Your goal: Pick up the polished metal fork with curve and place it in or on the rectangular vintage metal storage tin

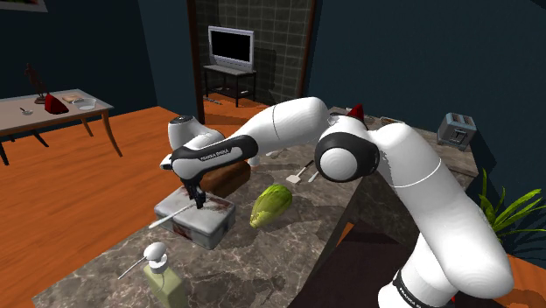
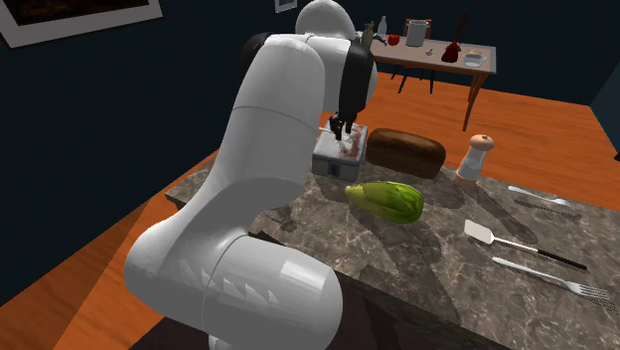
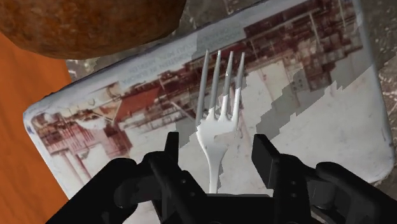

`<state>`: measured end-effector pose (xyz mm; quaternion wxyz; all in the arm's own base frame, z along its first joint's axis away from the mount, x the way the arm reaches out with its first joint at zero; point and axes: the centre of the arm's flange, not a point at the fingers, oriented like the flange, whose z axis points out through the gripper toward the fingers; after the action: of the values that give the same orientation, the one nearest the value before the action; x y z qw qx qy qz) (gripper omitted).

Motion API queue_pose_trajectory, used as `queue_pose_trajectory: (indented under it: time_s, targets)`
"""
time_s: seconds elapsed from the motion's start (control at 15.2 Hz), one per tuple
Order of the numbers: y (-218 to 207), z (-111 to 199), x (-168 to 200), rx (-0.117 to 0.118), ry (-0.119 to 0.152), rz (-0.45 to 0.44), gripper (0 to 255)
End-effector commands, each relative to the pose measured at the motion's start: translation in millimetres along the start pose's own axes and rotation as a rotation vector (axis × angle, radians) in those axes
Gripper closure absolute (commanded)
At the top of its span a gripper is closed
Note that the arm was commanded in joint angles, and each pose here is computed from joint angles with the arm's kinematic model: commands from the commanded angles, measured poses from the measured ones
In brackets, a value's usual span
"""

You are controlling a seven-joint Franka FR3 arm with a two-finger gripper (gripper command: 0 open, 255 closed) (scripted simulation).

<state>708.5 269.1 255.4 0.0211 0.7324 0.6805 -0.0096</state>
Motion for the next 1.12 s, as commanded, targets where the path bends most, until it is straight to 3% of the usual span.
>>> queue_pose_trajectory:
  time_s: [0.0, 0.26, 0.53, 1.06]
  targets:
    - [0, 0, 0, 0.0, 0.0, 0.0, 0]
    - [0, 0, 0, 0.0, 0.0, 0.0, 0]
    - [0, -50, 0, 0.0, 0.0, 0.0, 0]
    - [0, -50, 0, 0.0, 0.0, 0.0, 0]
